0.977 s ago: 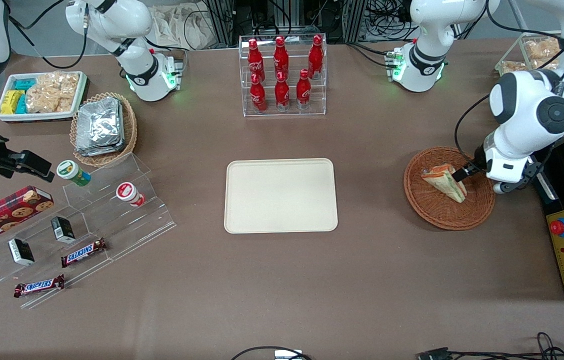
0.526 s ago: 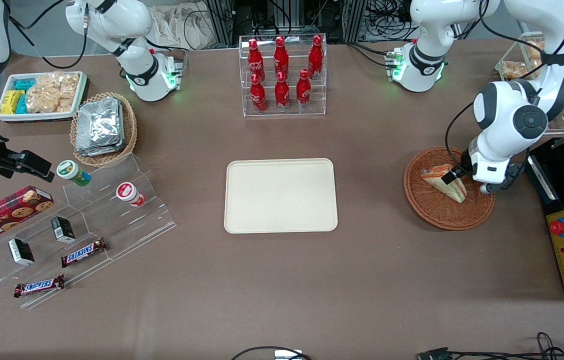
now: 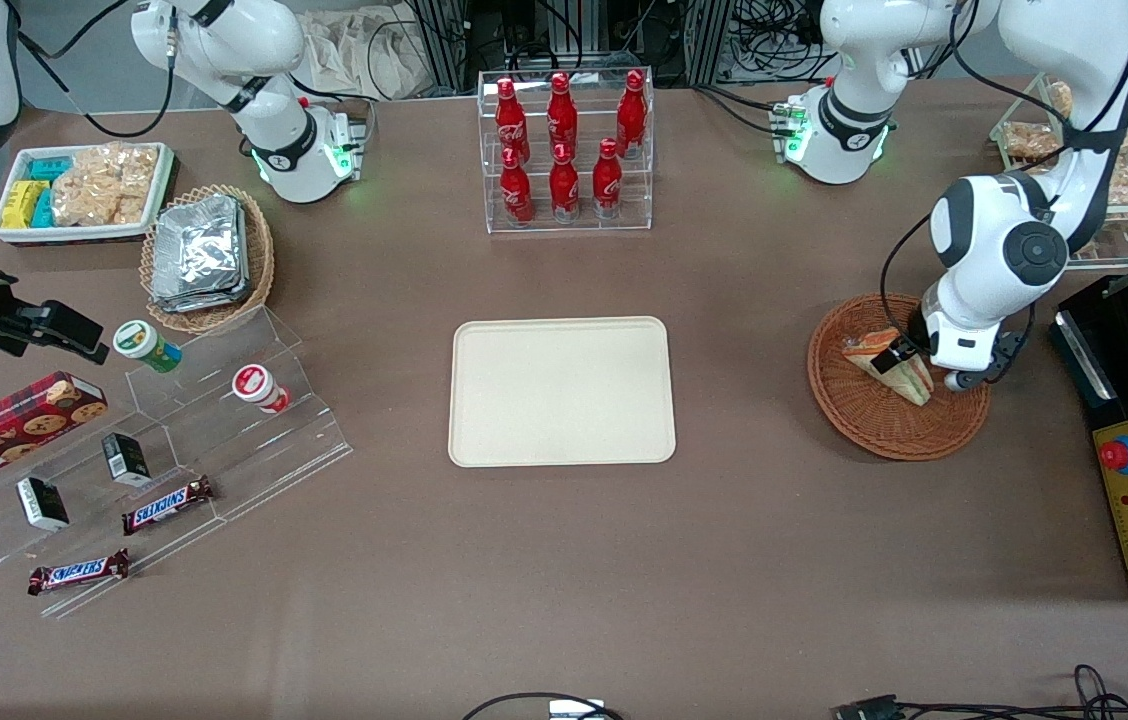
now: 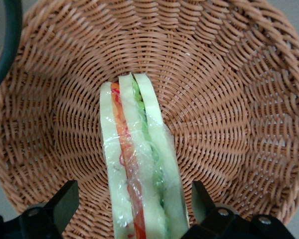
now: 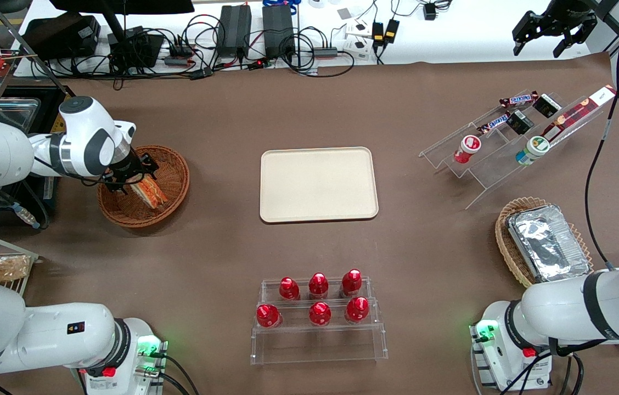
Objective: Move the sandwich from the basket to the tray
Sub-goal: 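Lower the open left gripper around the sandwich and close it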
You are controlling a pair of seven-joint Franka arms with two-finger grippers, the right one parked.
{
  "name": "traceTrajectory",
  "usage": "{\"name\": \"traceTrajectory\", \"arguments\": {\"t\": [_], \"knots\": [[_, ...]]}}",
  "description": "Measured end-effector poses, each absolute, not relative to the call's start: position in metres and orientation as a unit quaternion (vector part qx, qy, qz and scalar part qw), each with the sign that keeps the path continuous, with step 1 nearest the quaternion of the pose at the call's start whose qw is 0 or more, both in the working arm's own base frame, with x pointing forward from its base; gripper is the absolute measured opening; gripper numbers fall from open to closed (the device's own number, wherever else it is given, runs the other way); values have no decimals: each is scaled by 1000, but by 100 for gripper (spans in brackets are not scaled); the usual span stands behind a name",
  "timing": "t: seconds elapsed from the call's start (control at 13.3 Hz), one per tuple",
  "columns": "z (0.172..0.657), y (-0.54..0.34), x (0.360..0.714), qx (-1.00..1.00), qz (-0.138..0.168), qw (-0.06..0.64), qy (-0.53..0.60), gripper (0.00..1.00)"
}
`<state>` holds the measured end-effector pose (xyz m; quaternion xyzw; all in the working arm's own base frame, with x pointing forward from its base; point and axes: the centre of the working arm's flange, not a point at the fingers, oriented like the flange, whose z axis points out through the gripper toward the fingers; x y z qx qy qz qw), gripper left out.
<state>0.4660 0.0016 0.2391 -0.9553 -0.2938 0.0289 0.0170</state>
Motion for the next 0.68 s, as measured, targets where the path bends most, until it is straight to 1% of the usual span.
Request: {"name": "traceTrajectory", "arguments": {"t": [0.08,0.15,0.23,0.3,0.38,0.45,0.6,0.68], "knots": [[235,1,465,-954,29,16,-297,100],[232,1,465,-953,28,16,-300,92],[230,1,465,-953,28,16,-302,92],[229,1,465,-952,29,16,-303,86],[228,1,465,-952,30,16,-304,77],[228,1,465,-952,30,16,-304,63],[228,1,465,-952,28,15,-304,43],[229,1,466,-952,26,15,-304,37]]}}
